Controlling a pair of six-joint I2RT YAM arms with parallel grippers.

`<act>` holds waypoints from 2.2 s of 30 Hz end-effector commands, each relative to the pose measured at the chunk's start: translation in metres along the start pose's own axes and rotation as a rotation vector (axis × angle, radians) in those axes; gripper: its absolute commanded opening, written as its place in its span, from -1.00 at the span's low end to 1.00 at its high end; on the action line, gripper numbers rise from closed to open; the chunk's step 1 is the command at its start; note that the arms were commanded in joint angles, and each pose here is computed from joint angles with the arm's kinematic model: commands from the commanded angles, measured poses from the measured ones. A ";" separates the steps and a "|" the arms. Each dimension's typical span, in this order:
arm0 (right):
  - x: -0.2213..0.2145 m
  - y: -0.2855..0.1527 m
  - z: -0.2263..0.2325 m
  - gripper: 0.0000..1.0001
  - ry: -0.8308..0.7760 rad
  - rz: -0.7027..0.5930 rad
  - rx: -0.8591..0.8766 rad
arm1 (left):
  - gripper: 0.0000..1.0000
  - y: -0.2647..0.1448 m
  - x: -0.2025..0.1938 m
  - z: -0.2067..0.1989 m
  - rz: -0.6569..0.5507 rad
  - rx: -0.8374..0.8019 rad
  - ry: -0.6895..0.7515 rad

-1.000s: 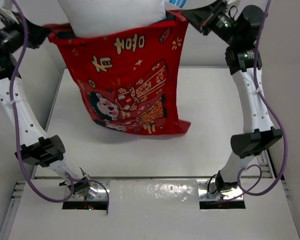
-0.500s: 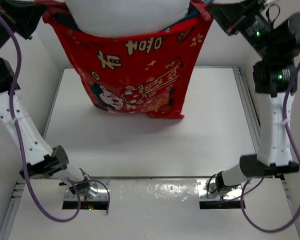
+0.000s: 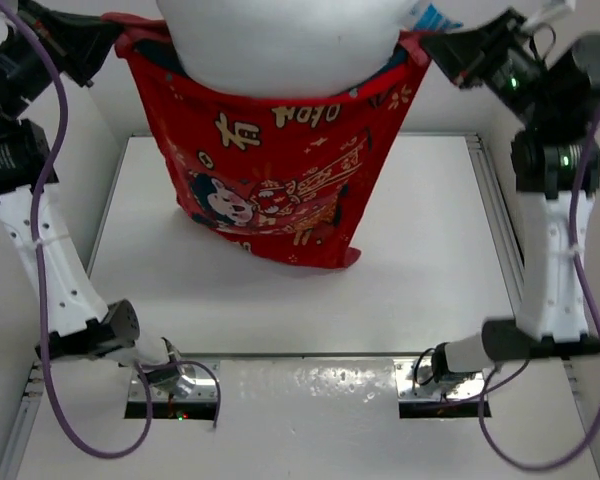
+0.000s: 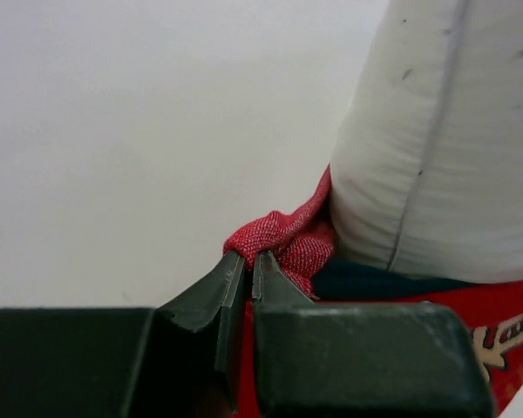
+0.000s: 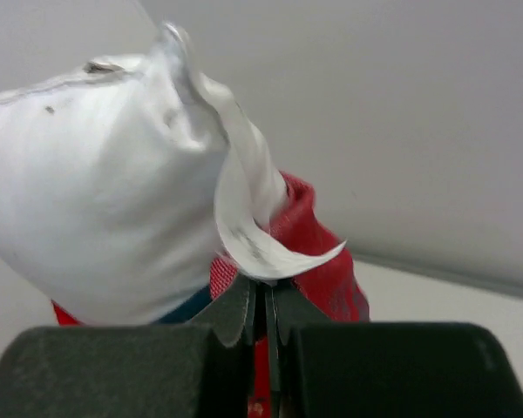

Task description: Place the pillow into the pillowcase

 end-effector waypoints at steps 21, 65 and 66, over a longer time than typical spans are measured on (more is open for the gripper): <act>0.048 -0.054 0.073 -1.00 -0.297 -0.335 0.236 | -1.00 -0.050 -0.030 0.018 0.120 -0.011 -0.199; 0.054 0.042 -0.010 -1.00 -0.026 -0.112 0.054 | -1.00 -0.033 -0.086 0.053 0.289 0.103 -0.081; 0.074 0.040 0.007 -1.00 -0.070 -0.181 0.085 | -1.00 -0.026 -0.073 0.063 0.239 0.115 -0.068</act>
Point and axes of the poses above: each gripper's point midway between its finger pads, its own y axis out along the fingers, its own z axis along the line the jaws close on, x = y × z, the point moved 4 cm from there along -y, back along the fingers, and after that the axes turned 14 degrees about y, right-handed, at the moved point
